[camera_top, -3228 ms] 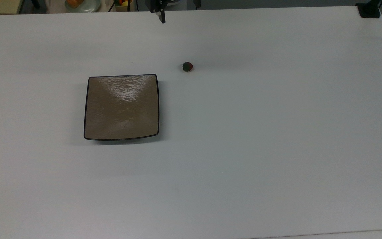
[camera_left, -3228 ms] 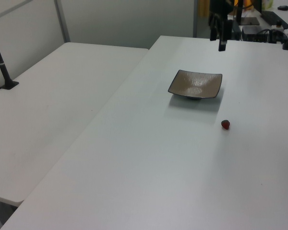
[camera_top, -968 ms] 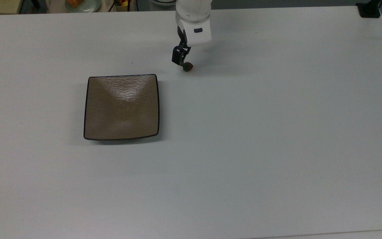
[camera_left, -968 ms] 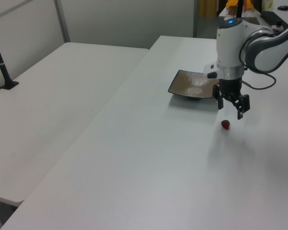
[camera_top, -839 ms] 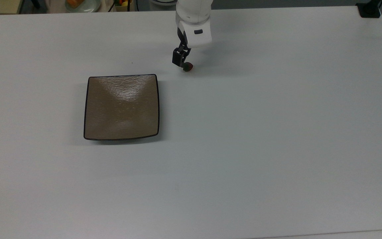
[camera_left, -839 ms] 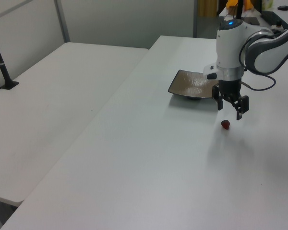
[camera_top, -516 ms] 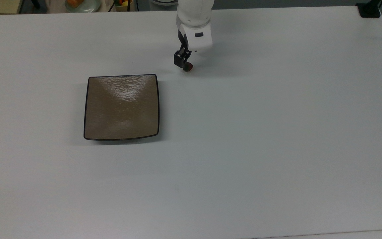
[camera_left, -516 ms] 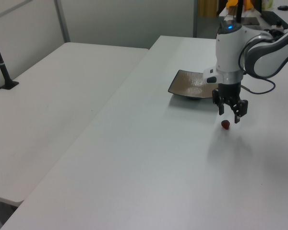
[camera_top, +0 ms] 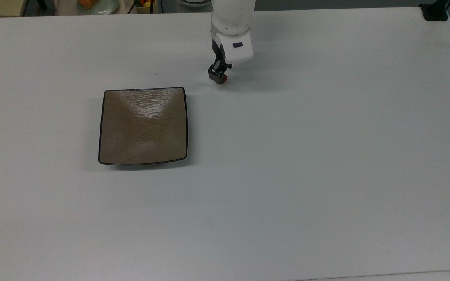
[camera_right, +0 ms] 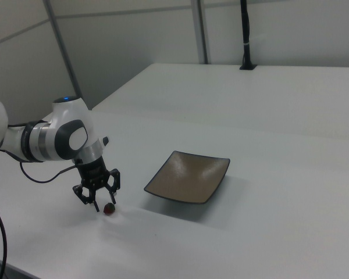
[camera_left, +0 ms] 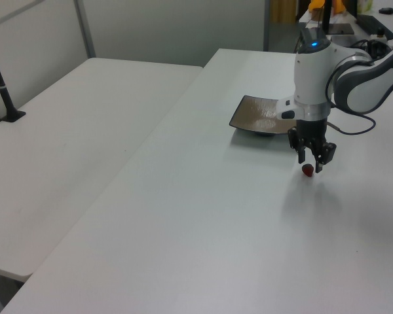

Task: Strawberries on a ceramic plate
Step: 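Close the gripper around the red strawberry, then lift the held strawberry up off the table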

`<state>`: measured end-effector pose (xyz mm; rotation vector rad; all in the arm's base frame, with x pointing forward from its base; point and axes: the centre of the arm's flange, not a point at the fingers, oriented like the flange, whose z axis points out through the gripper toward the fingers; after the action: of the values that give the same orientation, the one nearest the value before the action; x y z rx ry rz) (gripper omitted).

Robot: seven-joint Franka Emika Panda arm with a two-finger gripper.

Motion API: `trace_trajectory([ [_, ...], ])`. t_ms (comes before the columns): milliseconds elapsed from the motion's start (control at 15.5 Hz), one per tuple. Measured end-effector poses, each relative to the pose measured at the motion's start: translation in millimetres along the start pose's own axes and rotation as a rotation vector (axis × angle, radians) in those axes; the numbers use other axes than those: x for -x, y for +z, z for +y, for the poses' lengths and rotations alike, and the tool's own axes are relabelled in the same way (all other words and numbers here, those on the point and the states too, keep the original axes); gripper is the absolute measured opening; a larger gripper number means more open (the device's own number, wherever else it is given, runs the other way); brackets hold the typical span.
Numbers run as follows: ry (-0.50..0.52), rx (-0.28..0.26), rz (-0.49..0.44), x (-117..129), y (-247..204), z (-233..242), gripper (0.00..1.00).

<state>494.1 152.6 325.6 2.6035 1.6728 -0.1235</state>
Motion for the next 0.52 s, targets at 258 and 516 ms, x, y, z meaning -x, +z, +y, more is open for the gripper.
trace_trajectory([
  [258, -0.021, 0.015, -0.008, -2, 10, -1, 0.51],
  [516, -0.042, 0.033, -0.008, -5, 13, -2, 0.41],
])
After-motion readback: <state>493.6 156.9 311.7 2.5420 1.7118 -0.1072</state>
